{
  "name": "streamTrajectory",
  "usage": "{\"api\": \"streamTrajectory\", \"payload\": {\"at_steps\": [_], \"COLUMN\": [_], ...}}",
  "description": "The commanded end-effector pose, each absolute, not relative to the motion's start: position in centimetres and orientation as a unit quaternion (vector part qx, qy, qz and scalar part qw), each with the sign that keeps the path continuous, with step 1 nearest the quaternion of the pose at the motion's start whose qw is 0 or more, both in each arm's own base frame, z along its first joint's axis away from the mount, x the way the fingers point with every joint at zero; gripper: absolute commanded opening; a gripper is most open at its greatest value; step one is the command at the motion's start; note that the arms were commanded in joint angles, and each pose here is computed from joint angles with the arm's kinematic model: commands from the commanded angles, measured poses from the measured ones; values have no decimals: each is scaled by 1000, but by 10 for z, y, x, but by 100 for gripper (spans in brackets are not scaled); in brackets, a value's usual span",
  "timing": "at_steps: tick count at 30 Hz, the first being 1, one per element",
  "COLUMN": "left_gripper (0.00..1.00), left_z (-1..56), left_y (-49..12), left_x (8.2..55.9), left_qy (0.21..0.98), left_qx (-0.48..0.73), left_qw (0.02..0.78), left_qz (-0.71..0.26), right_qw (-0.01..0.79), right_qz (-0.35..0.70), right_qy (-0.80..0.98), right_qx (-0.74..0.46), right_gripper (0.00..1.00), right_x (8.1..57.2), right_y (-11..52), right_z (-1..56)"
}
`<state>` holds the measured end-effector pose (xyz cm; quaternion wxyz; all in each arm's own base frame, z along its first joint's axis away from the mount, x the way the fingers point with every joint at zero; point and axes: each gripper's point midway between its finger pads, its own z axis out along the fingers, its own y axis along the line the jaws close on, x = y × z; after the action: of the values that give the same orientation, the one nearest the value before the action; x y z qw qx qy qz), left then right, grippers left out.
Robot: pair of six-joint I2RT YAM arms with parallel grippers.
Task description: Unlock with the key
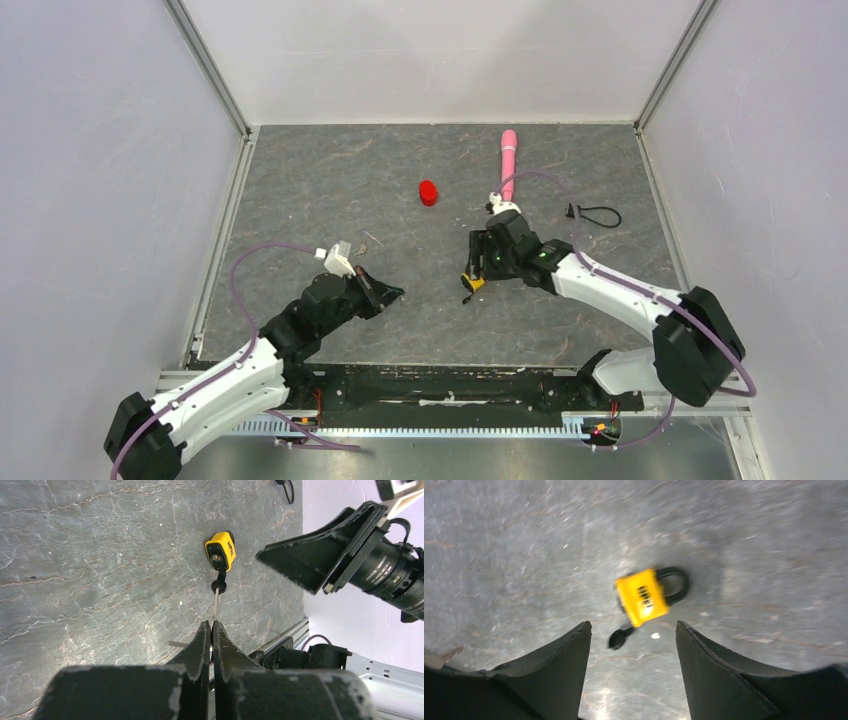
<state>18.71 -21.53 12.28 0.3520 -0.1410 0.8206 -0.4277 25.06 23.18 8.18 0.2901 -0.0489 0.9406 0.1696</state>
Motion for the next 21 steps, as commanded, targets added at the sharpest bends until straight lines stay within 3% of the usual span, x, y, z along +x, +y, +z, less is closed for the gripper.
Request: {"api": "streamTrajectory", "payload": {"at_steps": [1, 17, 21], "left_gripper": [2, 2, 2], "left_z": [132, 128, 127], "left_y": [-220, -238, -240], "left_x": [191, 193, 194], "left_qy": [811, 823, 824], "left_qx": [-150, -131, -129], "left_qw": [353, 321, 319], "left_qz": [-443, -450, -449], "right_qw": [333, 243, 244], "right_qz": [144, 170, 177], "right_qy": [929, 944, 942], "right_qx": [-77, -149, -145], "right_gripper": [62, 41, 41], "right_x": [275, 278, 284], "right_y": [193, 200, 205], "right_z": [86, 36, 36]}}
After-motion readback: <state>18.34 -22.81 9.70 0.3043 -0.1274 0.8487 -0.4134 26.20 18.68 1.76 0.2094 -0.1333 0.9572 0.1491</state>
